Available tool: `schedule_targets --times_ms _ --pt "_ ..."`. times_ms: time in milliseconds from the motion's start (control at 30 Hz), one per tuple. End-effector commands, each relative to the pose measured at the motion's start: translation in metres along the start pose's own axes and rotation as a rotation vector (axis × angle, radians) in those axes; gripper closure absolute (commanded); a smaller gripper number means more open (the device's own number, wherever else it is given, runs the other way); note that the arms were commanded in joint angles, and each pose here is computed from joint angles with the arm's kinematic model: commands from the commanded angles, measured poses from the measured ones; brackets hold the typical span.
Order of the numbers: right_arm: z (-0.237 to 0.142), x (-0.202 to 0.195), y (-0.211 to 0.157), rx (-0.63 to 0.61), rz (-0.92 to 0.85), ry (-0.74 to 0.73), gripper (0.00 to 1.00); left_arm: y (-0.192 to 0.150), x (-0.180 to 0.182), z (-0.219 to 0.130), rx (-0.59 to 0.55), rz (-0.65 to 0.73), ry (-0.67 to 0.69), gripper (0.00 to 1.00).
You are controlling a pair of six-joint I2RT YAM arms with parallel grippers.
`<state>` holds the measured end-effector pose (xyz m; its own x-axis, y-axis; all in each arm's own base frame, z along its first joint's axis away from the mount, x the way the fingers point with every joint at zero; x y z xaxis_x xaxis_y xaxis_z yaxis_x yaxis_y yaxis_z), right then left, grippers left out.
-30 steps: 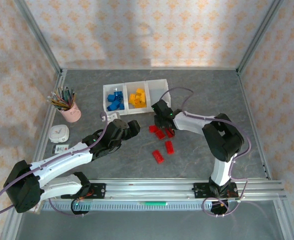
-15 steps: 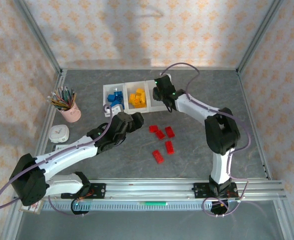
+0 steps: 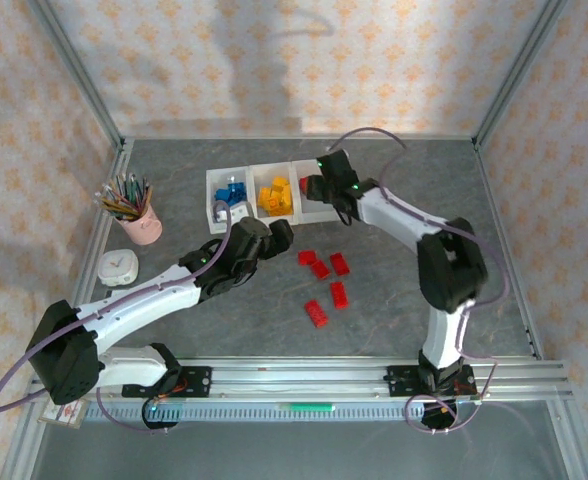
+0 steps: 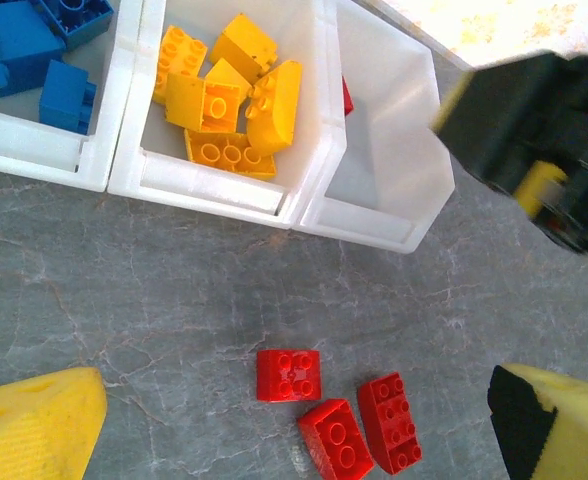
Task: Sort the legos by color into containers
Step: Pick up the lego from the center of the table.
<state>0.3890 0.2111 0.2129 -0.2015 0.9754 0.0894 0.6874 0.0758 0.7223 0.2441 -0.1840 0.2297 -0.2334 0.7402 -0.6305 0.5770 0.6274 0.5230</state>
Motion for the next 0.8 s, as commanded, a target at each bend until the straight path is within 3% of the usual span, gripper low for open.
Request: schedule_targets --times_ms 0,233,400,567,767 --pt "-0.027 -0.011 -0.026 0.036 0.06 0.019 0.35 -0.006 -0.003 -0.003 0.045 0.032 -0.01 0.01" --pt "-0.044 -0.026 -0.111 0.222 0.032 0.032 0.3 -0.033 0.004 -0.007 0.11 0.05 0.007 0.01" --pt "-0.044 -0.017 -0.149 0.31 -0.017 0.051 0.31 -0.046 0.01 -0.004 0.135 0.028 -0.004 0.01" --pt "-0.037 -0.017 -0.167 0.344 -0.049 0.029 0.38 -0.052 0.01 0.0 0.149 0.035 0.006 0.01" --pt "-0.025 -0.018 -0.172 0.36 -0.076 -0.004 0.55 -0.052 0.007 0.002 0.148 0.047 0.016 0.01"
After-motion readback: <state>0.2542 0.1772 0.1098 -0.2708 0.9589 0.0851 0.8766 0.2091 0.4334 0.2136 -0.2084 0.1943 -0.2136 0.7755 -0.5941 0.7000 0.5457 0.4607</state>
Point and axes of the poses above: each hand's point on the last joint's axis, 136 mm out from that joint toward the fingers, its own z axis out along the fingers, its own x axis along the line the jaws close on, y = z × x, the point moved 9 cm from there along -z, back along the fingers, and after that the axes turned 9 degrees about -z, right-handed, at the moved point
